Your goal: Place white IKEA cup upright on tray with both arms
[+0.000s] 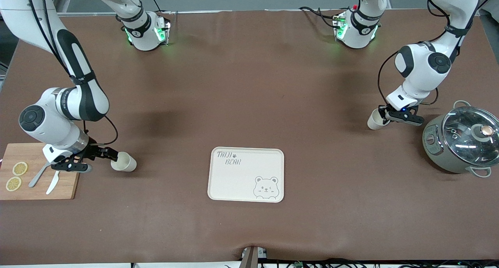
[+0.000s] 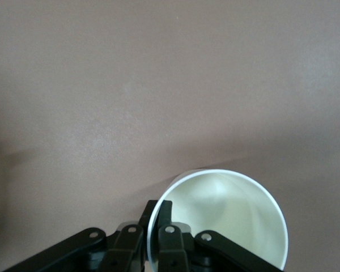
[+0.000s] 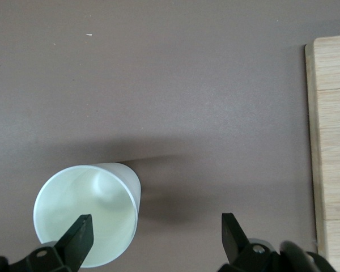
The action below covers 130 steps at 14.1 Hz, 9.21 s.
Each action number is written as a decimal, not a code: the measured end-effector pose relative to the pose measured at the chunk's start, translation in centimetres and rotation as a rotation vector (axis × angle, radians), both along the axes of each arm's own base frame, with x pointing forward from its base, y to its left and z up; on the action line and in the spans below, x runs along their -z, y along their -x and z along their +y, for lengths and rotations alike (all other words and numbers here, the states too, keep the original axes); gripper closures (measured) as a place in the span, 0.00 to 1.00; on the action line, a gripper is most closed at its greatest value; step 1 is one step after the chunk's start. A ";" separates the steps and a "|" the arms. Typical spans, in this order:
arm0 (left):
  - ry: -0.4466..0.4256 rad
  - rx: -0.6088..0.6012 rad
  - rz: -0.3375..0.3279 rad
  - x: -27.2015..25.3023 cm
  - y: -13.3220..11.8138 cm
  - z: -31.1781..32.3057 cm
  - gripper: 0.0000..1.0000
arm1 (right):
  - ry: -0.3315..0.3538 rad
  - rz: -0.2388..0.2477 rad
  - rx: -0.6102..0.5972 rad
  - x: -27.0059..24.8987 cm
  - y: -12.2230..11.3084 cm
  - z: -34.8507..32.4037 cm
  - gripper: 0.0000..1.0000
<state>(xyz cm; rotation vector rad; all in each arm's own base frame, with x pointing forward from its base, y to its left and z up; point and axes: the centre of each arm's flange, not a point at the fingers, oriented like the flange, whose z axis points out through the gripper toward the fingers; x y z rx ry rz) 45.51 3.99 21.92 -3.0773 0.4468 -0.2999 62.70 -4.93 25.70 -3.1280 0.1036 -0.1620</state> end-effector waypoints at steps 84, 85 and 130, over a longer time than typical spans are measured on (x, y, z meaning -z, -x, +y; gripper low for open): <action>0.040 -0.257 0.065 -9.1 -18.1 -43.5 0.00 | -0.121 0.107 0.417 -15.2 -2.0 26.2 0.96; 0.026 -0.248 0.069 -10.1 -18.3 -42.7 0.00 | -0.132 0.096 0.447 -14.7 -1.7 28.0 0.96; 0.087 -0.161 0.231 -38.6 -9.6 -11.7 0.00 | -0.189 -0.107 0.604 2.4 -1.9 43.2 0.00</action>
